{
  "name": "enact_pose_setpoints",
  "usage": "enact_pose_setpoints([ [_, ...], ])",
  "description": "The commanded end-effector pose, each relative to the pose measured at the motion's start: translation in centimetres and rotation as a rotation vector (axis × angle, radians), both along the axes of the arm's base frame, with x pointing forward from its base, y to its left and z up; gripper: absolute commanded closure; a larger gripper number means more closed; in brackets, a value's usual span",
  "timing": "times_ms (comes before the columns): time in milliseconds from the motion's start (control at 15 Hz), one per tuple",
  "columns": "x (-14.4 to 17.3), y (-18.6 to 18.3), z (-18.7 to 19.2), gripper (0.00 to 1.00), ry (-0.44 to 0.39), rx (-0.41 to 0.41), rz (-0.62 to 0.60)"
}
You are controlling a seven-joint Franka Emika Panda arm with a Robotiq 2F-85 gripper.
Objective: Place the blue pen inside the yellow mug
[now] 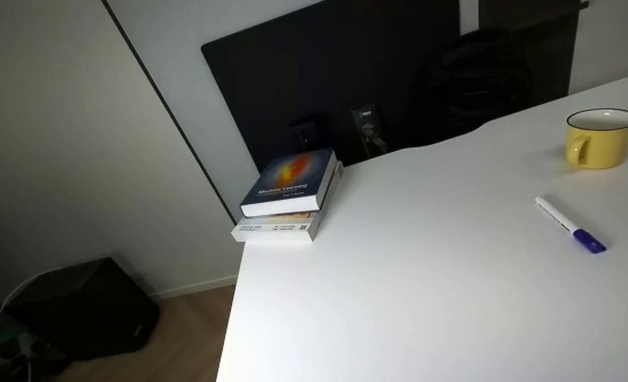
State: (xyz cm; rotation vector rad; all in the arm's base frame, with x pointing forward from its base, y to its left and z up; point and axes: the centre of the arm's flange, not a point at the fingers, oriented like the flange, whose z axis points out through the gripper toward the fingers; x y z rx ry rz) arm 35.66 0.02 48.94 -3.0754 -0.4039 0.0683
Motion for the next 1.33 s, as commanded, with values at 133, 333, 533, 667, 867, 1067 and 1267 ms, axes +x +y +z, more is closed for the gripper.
enact_pose_setpoints([
  [133, -1.1, 2.3, -7.0, 0.0, 0.08, -0.013, 0.004],
  [333, -0.3, 3.8, -11.4, 0.0, 0.069, 0.001, 0.007],
  [533, 1.3, 5.3, -16.1, 0.0, 0.06, 0.014, 0.001],
  [667, 2.4, 6.0, -18.8, 0.0, 0.052, 0.006, -0.004],
  [867, 4.5, 6.5, -22.7, 0.0, 0.044, -0.018, -0.026],
  [1067, 6.9, 6.8, -26.2, 0.0, 0.035, -0.04, -0.072],
  [1267, 9.6, 7.3, -28.9, 0.0, 0.03, -0.069, -0.106],
])
